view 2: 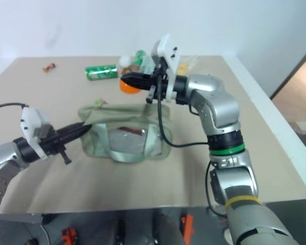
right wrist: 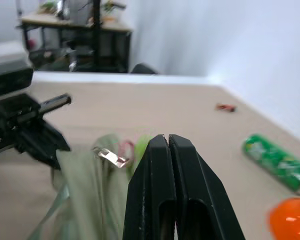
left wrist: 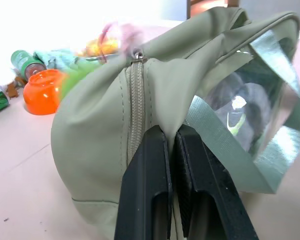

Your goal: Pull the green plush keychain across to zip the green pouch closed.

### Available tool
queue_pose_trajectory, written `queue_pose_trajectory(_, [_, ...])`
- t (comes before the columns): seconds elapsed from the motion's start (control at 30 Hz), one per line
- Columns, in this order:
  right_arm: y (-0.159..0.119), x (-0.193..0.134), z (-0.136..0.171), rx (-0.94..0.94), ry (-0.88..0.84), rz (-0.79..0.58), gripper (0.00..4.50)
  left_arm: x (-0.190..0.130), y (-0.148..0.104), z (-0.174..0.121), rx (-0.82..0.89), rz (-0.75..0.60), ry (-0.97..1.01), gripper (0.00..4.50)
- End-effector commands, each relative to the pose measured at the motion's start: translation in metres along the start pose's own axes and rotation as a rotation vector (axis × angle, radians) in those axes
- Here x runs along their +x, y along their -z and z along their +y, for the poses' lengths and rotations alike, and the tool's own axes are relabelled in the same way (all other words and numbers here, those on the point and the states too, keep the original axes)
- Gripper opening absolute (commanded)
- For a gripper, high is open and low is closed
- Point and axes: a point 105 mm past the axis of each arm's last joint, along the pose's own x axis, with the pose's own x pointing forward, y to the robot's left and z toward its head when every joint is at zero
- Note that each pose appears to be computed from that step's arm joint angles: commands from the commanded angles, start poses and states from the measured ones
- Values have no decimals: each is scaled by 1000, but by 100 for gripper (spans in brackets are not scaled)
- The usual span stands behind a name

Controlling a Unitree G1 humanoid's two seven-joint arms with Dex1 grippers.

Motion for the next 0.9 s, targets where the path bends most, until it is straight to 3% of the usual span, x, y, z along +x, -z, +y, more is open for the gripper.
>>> queue_pose_trajectory(0.03, [-25, -4, 1, -66, 7, -62, 1, 1, 3, 5, 8, 18, -23, 0])
queue_pose_trajectory(0.23, [-18, -1, 4, -2, -5, -32, 1, 6, 2, -2, 44, 16, 13, 0])
queue_pose_trajectory(0.33, [-13, 9, 6, 20, -8, -14, 83, 7, 5, -7, 43, 22, 30, 0])
queue_pose_trajectory(0.53, [-5, 34, 7, -28, -44, 20, 287, 5, 4, -18, -14, 9, 82, 0])
queue_pose_trajectory(0.67, [7, 58, -3, -173, -41, 61, 430, -1, 6, -36, -66, 25, 146, 0])
queue_pose_trajectory(0.7, [9, 61, -5, -182, -41, 66, 447, -1, 6, -35, -67, 26, 138, 0])
queue_pose_trajectory(0.9, [23, 70, -6, -215, -93, 99, 447, -3, 7, -31, -56, 34, 113, 0])
